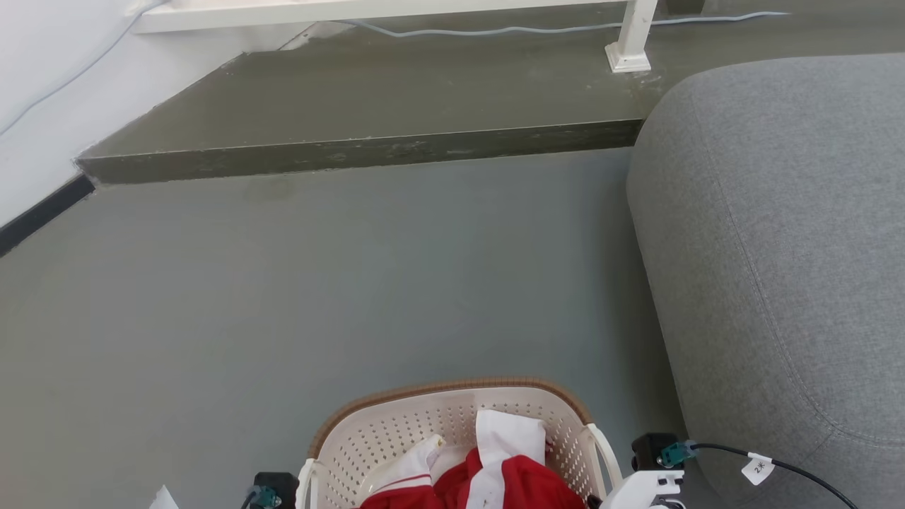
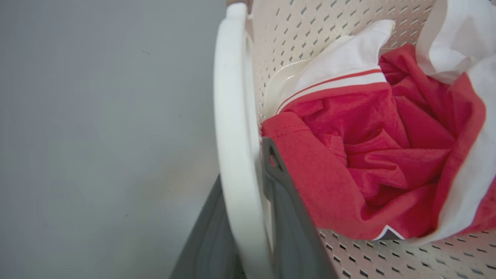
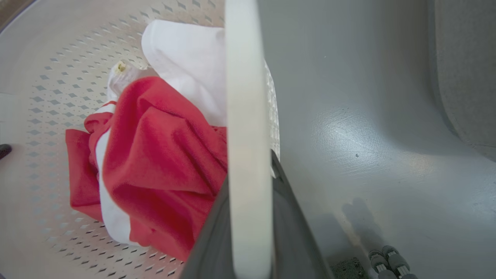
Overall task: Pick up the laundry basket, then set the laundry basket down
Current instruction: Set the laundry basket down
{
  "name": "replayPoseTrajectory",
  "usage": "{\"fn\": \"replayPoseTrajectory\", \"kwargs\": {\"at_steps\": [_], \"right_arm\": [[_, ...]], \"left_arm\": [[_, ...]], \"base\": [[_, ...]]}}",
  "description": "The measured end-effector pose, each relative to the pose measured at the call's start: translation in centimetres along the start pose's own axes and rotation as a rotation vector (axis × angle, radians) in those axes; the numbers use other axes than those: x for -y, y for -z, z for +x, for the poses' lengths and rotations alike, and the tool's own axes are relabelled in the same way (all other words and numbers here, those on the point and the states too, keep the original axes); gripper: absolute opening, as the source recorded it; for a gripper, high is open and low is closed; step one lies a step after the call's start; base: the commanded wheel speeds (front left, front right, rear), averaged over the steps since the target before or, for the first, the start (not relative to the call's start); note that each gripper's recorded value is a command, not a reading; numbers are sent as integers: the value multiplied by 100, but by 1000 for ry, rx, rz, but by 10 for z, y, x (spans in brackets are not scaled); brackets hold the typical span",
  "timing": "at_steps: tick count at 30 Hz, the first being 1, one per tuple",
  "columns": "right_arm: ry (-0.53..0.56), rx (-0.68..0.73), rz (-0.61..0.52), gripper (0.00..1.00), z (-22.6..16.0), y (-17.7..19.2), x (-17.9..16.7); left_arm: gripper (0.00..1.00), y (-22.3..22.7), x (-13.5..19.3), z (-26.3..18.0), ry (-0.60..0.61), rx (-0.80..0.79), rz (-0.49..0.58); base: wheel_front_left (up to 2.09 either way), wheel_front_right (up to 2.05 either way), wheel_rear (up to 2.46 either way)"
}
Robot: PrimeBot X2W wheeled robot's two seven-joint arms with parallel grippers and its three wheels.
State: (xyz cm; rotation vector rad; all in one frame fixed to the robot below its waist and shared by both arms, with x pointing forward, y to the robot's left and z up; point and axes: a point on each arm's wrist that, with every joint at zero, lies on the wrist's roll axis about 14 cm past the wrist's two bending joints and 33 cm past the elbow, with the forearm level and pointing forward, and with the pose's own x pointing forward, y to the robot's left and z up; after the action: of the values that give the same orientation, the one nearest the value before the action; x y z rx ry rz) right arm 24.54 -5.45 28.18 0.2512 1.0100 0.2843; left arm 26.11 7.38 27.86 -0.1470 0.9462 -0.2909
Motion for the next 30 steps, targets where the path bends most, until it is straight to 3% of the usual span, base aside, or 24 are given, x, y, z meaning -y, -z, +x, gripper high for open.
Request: {"fn": "replayPoseTrajectory", "kwargs": {"at_steps": [12, 30], "right_arm": [[5, 9, 1, 0, 9, -15, 3], [3, 155, -76, 0, 55, -129, 11]], "left_arm": [[0, -14, -2, 10, -5, 9, -23], [0, -111, -22, 61, -28, 136, -24]], "base": [[0, 0, 0], [0, 0, 0]]}}
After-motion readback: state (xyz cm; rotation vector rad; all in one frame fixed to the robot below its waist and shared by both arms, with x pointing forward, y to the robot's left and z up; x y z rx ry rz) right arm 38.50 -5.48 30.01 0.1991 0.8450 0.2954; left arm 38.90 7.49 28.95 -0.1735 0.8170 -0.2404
